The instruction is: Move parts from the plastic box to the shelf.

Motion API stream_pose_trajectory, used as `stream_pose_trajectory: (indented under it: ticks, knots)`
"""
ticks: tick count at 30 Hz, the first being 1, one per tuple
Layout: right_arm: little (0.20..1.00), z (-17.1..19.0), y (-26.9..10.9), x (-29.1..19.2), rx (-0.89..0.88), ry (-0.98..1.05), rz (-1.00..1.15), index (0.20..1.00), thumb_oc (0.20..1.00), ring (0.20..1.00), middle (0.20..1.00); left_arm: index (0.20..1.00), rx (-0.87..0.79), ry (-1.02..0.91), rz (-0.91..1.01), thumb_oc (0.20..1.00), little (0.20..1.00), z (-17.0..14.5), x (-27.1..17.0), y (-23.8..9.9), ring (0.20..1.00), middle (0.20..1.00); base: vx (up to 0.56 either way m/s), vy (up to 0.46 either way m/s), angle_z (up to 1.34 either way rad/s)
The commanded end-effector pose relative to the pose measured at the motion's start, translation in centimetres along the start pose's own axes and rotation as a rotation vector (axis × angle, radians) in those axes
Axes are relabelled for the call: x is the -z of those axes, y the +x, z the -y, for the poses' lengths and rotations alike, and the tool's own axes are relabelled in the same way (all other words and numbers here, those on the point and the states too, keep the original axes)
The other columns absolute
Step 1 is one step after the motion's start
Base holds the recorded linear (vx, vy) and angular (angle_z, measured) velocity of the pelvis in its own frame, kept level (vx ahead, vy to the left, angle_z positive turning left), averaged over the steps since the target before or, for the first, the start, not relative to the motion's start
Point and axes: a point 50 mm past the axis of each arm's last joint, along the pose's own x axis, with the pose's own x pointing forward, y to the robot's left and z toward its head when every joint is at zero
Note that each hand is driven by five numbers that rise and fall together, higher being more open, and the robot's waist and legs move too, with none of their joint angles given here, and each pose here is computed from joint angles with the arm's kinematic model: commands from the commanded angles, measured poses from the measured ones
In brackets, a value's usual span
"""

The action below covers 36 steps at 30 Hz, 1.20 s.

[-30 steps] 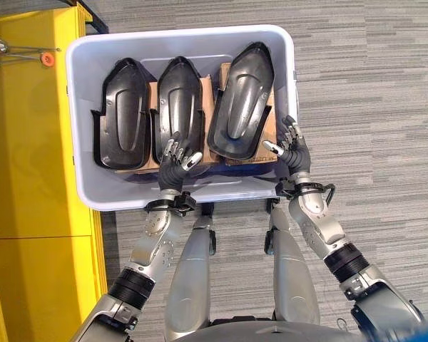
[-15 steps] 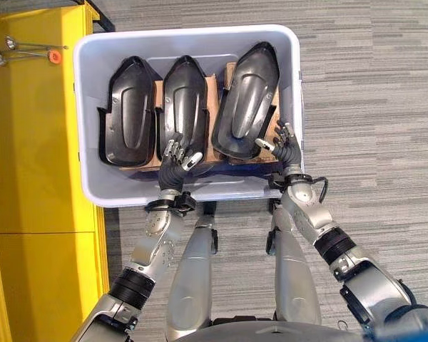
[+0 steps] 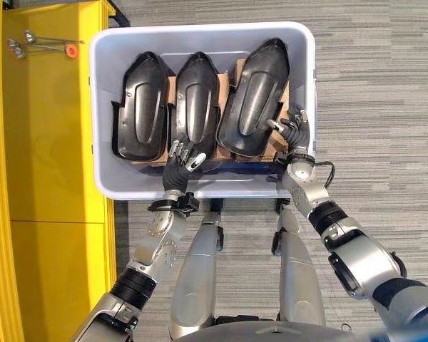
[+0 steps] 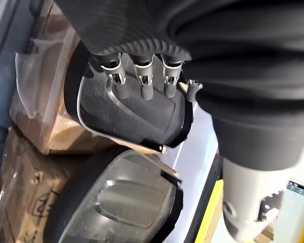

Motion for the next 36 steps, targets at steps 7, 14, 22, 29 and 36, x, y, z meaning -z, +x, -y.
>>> stream_pose_trajectory:
  ticks: [7, 14, 22, 29, 36]
  knots:
    - [1.0, 0.4, 0.4, 1.1, 0.034, -0.134, -0.043, 1.0, 1.0, 1.0, 1.0, 1.0, 0.107, -0.038, 0.122, 1.0, 1.0, 2.2, -2.6, 0.2, 1.0, 1.0, 0.0, 0.0, 0.0]
    - [1.0, 1.4, 0.6, 2.7, 0.064, -0.316, -0.118, 1.0, 1.0, 1.0, 1.0, 1.0, 0.134, -0.043, 0.132, 1.0, 1.0, 2.9, -2.9, 0.4, 1.0, 1.0, 0.01, -0.001, 0.09]
    - [1.0, 3.1, 1.0, 3.6, 0.1, -0.459, -0.177, 1.0, 1.0, 1.0, 1.0, 1.0, 0.152, -0.034, 0.141, 1.0, 1.0, 3.1, -3.1, 0.4, 1.0, 1.0, 0.0, 0.009, 0.08]
    - [1.0, 5.1, 1.3, 4.2, 0.154, -0.519, -0.273, 1.0, 1.0, 1.0, 1.0, 1.0, 0.171, -0.027, 0.132, 1.0, 1.0, 3.5, -3.1, 0.5, 1.0, 1.0, 0.0, -0.009, 0.17]
    - [1.0, 6.8, 1.3, 4.7, 0.233, -0.489, -0.384, 1.0, 1.0, 1.0, 1.0, 1.0, 0.187, -0.042, 0.106, 1.0, 1.0, 4.0, -2.7, 0.6, 1.0, 1.0, 0.01, -0.001, 0.11]
